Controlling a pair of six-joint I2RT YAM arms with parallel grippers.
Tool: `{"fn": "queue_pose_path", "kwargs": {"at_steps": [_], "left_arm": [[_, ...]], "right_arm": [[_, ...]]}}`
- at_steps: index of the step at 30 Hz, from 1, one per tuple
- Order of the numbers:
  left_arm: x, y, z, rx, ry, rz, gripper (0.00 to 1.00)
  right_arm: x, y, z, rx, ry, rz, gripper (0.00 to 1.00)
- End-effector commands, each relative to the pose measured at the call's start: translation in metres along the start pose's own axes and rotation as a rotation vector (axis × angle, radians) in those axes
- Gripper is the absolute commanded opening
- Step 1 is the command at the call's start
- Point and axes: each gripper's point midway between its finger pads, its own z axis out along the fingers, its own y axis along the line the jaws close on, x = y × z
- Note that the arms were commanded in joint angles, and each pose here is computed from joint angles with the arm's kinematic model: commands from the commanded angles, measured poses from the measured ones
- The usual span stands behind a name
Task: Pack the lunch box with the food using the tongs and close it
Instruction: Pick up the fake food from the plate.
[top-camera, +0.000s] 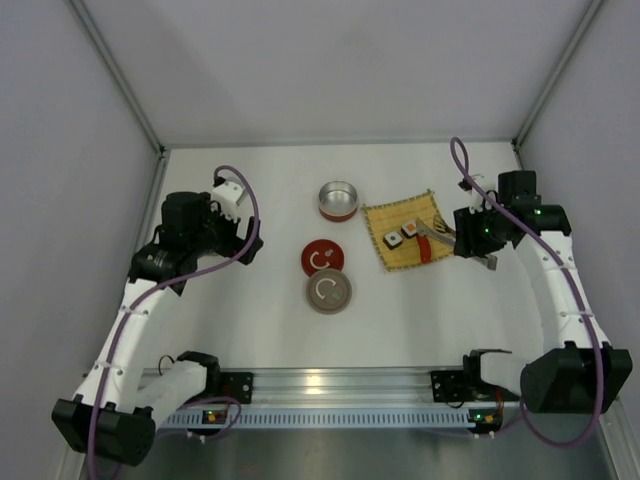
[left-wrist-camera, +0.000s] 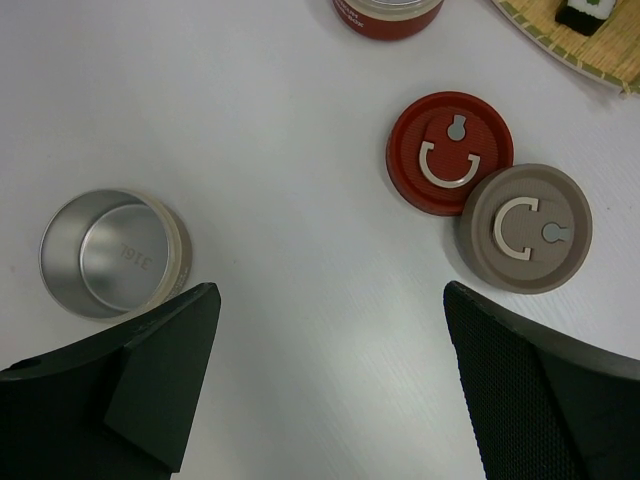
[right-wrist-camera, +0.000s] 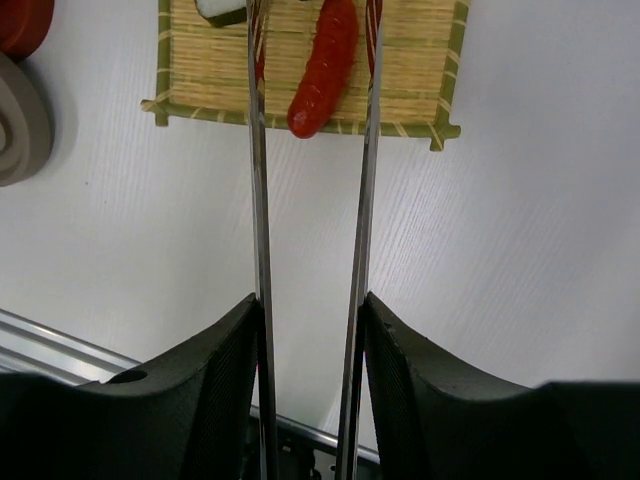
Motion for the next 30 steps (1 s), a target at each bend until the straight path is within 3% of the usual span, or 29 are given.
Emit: {"fn": "queue_pose_path", "kwargs": {"at_steps": [1,30], "left_arm": [[0.000,0.002,-0.006,-0.026,-0.021,-0.017,0.98],[0.012,0.005,-0.003,-0.051,-0.023,-0.025,0.98]], "right_arm": [[0.013,-0.009,-0.008,0.065,0.025,0.027,0.43],[0.030,0.001,0.027,0.022,0.136,0.047,0.39]]}}
